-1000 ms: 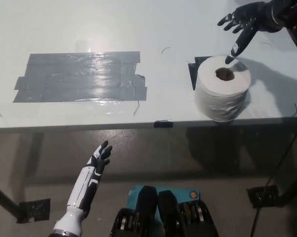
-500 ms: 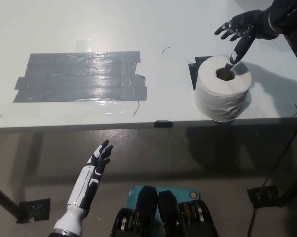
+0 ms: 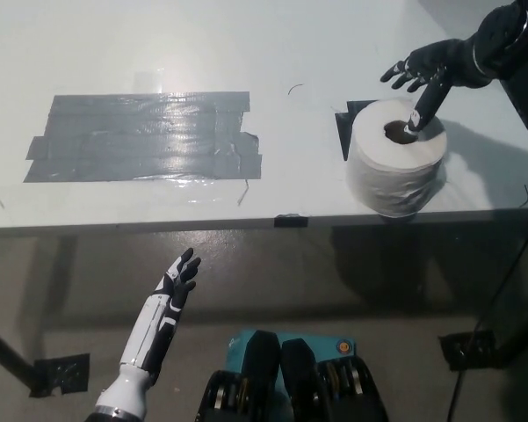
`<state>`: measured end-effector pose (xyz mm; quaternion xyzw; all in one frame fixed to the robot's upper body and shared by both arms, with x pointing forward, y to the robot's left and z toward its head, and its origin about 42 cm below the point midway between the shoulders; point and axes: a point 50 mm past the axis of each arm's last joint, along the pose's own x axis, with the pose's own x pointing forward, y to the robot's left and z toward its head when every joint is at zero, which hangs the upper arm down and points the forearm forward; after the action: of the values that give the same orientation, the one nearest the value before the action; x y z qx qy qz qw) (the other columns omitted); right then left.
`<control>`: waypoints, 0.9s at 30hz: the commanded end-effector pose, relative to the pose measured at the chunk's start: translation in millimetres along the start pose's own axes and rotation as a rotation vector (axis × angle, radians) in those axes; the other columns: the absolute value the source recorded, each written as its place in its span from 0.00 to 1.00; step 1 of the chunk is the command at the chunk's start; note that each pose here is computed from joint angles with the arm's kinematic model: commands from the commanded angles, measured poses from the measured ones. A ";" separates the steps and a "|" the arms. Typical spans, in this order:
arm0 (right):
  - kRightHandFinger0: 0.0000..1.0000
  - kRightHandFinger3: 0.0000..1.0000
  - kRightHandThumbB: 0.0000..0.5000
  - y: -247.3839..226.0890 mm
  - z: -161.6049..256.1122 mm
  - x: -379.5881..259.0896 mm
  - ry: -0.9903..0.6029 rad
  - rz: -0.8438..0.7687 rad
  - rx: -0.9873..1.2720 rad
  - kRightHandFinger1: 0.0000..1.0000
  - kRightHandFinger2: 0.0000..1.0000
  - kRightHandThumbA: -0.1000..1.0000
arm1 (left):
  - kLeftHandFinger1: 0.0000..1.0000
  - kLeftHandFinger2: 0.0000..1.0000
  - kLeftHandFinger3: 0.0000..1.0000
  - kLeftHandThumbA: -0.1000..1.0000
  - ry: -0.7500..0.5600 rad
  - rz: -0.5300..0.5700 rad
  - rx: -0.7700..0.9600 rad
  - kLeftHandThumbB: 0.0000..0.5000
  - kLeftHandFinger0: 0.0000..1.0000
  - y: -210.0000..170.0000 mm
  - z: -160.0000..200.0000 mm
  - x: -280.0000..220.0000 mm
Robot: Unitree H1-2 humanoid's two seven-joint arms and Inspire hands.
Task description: A toilet paper roll is kept on the black spot on the desk infront of the robot and the robot inserts its right thumb into the hole in the centre to grab the roll. Then it passes the roll to a person.
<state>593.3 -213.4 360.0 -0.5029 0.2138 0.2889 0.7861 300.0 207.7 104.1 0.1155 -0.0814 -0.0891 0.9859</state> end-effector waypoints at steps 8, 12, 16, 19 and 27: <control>1.00 1.00 0.60 -8.3 12.2 -2.9 0.029 -0.086 -0.029 1.00 1.00 1.00 | 1.00 1.00 1.00 1.00 -0.080 0.006 0.027 0.22 1.00 4.3 13.6 5.5; 1.00 1.00 0.56 -5.1 10.2 0.4 0.008 -0.099 -0.014 1.00 1.00 1.00 | 1.00 1.00 1.00 1.00 -0.084 0.001 0.018 0.23 1.00 3.1 14.1 6.8; 1.00 1.00 0.52 -4.0 13.8 2.2 0.007 -0.117 -0.011 1.00 1.00 1.00 | 1.00 1.00 1.00 1.00 -0.086 0.000 0.025 0.23 1.00 3.7 16.0 8.0; 1.00 1.00 0.52 -2.9 18.1 3.1 -0.001 -0.115 0.002 1.00 1.00 1.00 | 1.00 1.00 1.00 1.00 -0.089 -0.001 0.026 0.23 1.00 3.6 16.7 9.3; 1.00 1.00 0.44 6.4 22.7 9.3 -0.011 -0.093 -0.020 1.00 1.00 1.00 | 1.00 1.00 1.00 1.00 -0.094 -0.001 0.038 0.24 1.00 4.1 18.3 10.5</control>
<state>593.2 -200.5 336.5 -0.5028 0.2122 0.2646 0.7951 303.6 206.0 107.8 0.1211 -0.0880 -0.0921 0.9844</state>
